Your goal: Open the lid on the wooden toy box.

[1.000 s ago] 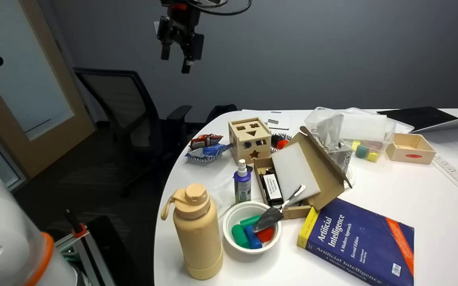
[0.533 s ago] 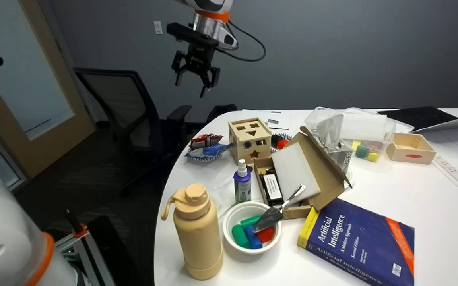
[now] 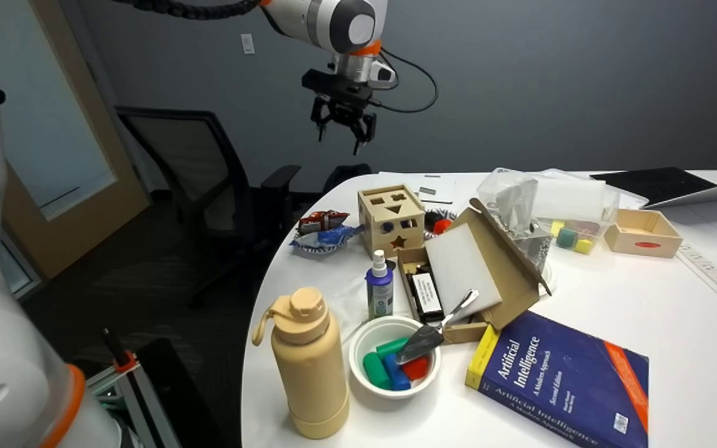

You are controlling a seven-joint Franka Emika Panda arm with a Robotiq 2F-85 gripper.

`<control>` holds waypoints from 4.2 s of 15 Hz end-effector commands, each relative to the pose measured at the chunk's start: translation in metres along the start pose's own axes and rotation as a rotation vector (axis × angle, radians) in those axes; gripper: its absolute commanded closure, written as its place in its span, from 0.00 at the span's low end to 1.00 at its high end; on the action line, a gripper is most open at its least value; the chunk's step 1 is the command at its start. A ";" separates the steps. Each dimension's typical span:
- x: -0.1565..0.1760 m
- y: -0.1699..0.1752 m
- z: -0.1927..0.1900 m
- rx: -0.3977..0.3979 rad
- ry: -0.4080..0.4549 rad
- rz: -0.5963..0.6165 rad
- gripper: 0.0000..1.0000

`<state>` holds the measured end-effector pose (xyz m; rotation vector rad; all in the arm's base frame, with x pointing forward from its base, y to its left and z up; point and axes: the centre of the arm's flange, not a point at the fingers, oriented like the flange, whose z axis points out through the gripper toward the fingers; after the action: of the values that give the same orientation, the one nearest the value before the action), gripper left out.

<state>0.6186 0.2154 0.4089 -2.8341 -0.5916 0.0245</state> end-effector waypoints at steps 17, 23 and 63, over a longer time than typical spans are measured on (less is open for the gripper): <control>0.001 0.024 0.078 -0.474 0.020 0.432 0.00; 0.012 0.033 0.106 -0.464 0.018 0.435 0.00; 0.037 0.065 0.128 -0.604 0.078 0.480 0.00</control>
<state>0.6628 0.1999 0.2701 -3.4439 0.1181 -0.1808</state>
